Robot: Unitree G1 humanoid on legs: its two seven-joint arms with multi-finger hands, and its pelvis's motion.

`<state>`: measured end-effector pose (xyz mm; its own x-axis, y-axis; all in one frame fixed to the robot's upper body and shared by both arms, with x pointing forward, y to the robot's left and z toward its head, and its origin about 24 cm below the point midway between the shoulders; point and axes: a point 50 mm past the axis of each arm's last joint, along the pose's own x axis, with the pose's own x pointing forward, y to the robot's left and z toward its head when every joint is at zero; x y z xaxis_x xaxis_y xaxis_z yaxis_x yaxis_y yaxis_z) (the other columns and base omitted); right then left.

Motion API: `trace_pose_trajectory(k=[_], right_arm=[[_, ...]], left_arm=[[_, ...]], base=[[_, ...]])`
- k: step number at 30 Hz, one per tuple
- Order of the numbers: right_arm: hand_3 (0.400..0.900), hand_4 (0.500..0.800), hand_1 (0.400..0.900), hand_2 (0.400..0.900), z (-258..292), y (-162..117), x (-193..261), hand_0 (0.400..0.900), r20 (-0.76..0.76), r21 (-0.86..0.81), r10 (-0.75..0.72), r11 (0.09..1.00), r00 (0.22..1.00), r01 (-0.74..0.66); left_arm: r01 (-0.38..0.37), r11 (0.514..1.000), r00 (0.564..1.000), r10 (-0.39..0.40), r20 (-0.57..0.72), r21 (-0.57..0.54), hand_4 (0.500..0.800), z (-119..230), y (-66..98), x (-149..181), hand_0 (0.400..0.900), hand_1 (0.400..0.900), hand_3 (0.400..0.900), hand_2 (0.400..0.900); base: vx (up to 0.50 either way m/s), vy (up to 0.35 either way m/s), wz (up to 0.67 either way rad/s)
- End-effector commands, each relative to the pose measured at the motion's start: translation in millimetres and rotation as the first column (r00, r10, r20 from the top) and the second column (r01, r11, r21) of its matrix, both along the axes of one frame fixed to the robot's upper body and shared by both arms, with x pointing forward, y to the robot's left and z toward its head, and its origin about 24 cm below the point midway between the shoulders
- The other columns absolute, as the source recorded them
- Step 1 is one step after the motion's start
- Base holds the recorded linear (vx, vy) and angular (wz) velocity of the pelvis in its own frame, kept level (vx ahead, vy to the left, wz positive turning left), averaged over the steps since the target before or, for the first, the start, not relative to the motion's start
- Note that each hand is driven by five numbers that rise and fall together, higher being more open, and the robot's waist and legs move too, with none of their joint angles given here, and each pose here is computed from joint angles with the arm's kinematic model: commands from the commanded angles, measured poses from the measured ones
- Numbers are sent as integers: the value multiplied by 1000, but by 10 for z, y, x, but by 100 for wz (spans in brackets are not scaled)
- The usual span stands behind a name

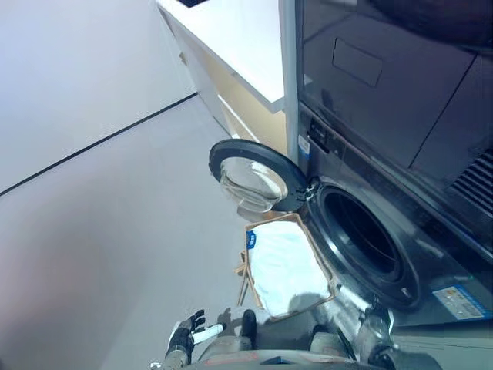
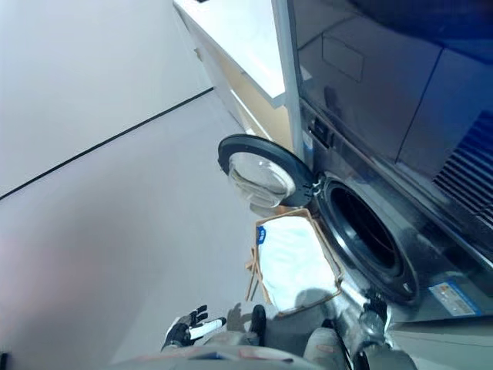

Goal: Put the clothes in the basket into the washing machine.

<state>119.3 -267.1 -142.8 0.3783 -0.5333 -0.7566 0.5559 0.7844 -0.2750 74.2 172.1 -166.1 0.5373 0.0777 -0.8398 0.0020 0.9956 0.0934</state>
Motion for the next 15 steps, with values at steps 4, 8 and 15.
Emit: trace_pose_trajectory(k=[4,8,15], right_arm=[[900,800,900,900,-38,174,28,900,-280,-126,636,718,719,-684],[900,800,900,900,-150,236,-299,900,-425,-17,761,534,489,-845],[900,800,900,900,-175,140,-494,900,-468,50,706,622,532,-781]], left_arm=[[63,997,998,-63,-10,44,800,15,178,50,900,900,900,900],[126,991,990,-124,-61,31,800,-11,176,-32,900,900,900,900],[177,984,981,-176,-87,6,800,-29,110,-38,900,900,900,900]], base=[[-3,7,-7],[40,38,-14],[30,38,-9]])
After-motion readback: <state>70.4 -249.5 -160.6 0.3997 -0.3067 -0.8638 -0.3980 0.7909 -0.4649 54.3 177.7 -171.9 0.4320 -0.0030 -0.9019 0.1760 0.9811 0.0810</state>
